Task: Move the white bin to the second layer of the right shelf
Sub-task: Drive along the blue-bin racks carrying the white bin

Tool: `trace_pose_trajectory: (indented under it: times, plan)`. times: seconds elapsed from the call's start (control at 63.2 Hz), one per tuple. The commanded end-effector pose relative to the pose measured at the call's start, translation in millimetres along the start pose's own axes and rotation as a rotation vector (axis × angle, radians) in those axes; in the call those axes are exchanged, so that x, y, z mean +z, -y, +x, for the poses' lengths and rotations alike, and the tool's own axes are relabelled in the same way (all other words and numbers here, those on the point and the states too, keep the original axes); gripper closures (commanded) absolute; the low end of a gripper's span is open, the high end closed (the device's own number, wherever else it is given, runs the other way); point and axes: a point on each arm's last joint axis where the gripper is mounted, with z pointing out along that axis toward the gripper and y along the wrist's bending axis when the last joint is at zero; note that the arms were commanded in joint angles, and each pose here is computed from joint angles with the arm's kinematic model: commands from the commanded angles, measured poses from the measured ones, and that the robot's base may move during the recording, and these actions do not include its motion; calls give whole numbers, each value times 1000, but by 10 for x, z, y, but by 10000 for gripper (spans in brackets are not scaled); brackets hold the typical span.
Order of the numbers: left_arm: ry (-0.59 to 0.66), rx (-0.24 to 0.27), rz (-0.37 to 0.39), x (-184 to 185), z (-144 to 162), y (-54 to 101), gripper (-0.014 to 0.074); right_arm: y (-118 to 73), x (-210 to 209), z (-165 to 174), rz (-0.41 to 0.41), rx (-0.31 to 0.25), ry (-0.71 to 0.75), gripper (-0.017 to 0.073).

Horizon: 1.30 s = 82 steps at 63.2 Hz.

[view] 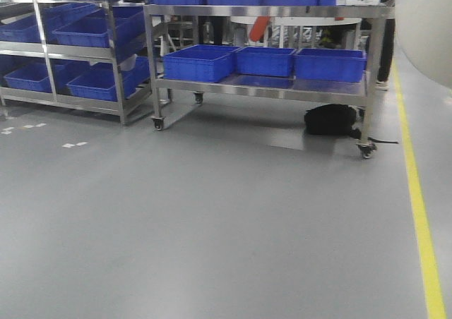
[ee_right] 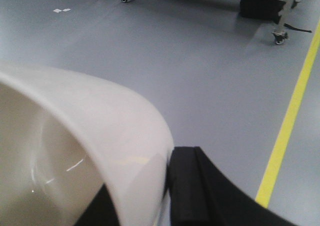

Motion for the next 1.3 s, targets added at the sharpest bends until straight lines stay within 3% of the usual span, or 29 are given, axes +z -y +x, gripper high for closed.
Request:
trace_pose_trajectory:
  times: [0.0,1.281]
  plan:
    - [61,-9,-2,2,41,-1,509,-10,-64,-193,-9,2,140,502]
    - [61,-9,-2,2,41,-1,509,-9,-63,-192,-9,2,139,502]
